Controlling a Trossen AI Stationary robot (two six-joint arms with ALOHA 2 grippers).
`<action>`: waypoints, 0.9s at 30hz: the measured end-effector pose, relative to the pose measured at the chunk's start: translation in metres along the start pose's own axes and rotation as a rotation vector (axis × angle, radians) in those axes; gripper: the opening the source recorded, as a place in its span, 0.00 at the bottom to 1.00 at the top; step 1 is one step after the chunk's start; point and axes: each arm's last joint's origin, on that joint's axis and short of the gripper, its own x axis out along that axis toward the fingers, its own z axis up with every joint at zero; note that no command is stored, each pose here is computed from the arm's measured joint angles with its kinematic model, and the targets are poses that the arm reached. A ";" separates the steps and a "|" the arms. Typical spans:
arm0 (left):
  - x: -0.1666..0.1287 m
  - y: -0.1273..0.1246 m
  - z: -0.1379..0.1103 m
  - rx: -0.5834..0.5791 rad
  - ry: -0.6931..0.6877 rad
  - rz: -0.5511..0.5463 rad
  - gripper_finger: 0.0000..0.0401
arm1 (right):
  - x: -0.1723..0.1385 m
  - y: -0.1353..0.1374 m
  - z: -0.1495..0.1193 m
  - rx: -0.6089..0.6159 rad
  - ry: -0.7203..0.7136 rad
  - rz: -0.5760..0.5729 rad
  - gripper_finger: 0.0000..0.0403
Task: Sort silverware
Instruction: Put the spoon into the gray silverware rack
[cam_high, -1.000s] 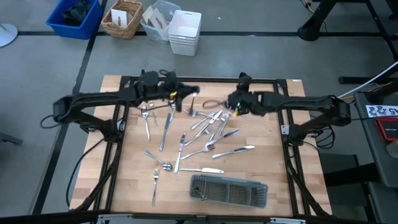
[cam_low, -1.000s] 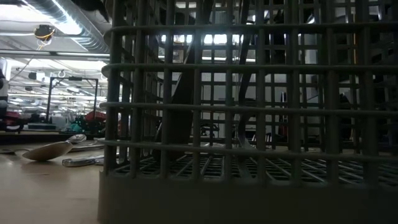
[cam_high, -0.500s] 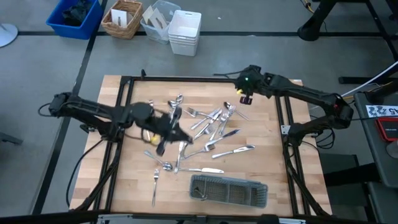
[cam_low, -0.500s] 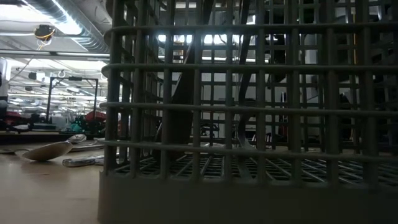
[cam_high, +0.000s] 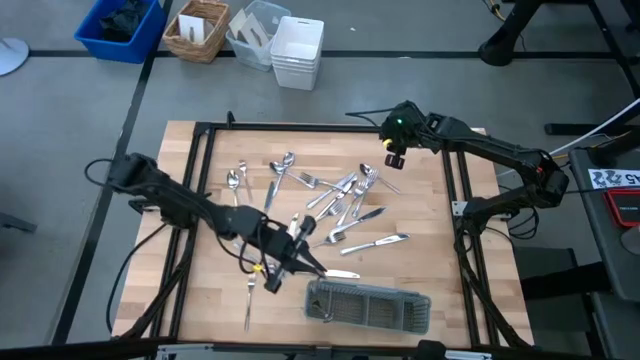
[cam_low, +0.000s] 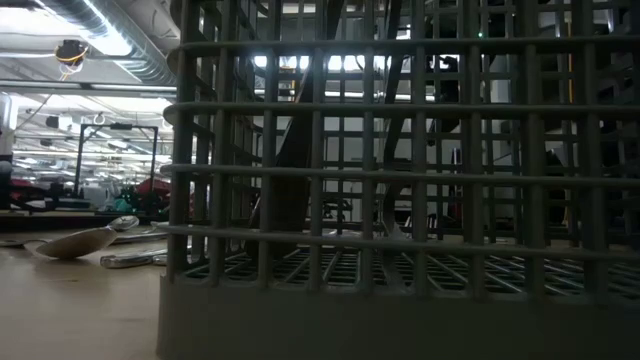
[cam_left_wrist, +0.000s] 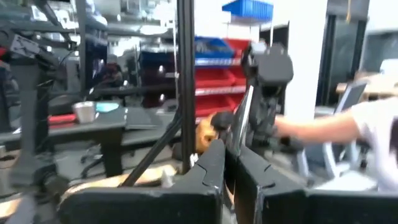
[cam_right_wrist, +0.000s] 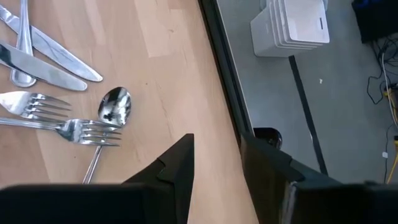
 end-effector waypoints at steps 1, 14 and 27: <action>0.002 -0.002 -0.002 -0.013 -0.020 -0.006 0.00 | 0.000 0.000 0.000 0.000 0.000 0.000 0.33; 0.017 -0.011 -0.053 0.013 0.135 0.027 0.02 | 0.000 0.000 0.000 0.001 0.001 0.002 0.33; 0.016 -0.011 -0.077 0.016 0.308 0.022 0.06 | 0.000 0.000 0.000 0.001 0.003 0.003 0.33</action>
